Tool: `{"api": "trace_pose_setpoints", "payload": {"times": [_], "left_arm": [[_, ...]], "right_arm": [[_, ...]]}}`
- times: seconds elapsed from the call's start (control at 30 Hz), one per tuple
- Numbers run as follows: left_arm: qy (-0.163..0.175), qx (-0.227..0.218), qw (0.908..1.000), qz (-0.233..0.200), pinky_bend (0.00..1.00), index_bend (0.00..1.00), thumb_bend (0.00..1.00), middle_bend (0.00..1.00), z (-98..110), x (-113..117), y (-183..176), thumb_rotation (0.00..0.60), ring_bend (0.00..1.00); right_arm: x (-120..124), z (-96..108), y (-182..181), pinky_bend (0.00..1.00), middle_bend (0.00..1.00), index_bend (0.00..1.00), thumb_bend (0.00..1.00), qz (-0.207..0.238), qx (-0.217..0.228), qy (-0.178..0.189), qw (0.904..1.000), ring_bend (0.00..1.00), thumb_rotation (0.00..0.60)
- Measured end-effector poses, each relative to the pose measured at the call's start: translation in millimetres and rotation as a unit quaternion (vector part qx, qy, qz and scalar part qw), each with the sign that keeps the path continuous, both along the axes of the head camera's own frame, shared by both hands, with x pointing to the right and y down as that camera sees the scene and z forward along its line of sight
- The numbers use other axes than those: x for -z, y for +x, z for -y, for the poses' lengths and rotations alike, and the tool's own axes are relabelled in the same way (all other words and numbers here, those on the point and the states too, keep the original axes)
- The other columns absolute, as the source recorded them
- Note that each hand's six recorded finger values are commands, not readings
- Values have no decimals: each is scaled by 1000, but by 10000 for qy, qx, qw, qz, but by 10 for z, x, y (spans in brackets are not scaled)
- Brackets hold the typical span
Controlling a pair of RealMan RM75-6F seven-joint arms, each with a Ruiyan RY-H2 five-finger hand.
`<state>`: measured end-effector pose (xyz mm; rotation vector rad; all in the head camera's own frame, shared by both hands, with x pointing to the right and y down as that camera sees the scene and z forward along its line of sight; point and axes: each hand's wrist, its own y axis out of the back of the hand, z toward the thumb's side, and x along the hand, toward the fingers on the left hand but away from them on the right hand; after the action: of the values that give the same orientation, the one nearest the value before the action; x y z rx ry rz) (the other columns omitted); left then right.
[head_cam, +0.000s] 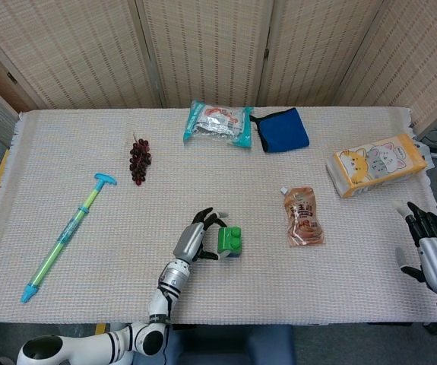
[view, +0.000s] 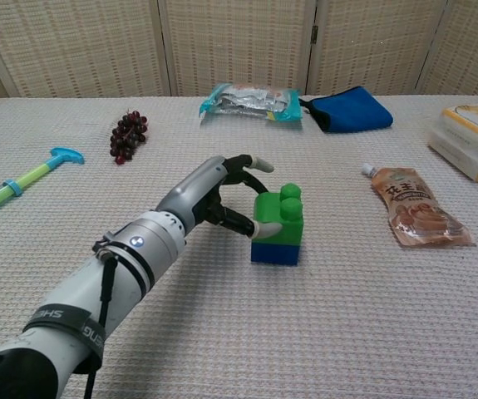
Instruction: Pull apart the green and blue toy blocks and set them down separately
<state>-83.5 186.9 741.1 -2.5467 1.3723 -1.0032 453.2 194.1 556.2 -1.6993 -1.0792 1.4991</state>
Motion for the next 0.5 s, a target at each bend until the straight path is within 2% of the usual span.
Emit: {"api": "trace_pose_setpoints", "payload": {"times": [0.17, 0.33, 0.5], "left_arm": [[14, 84, 10000, 2, 0, 336, 253, 490, -2, -55, -2, 600, 108], [37, 178, 9998, 10, 0, 418, 286, 608, 4, -65, -33, 600, 158], [198, 408, 9990, -4, 0, 504, 349, 723, 46, -6, -119, 600, 224]], "right_arm": [[35, 7, 22, 0, 0, 0, 557, 41, -39, 53, 10000, 0, 600], [12, 10, 21, 0, 0, 0, 557, 16, -21, 23, 10000, 0, 600], [-35, 11, 0, 0, 0, 0, 556, -9, 17, -25, 10000, 0, 600]]}}
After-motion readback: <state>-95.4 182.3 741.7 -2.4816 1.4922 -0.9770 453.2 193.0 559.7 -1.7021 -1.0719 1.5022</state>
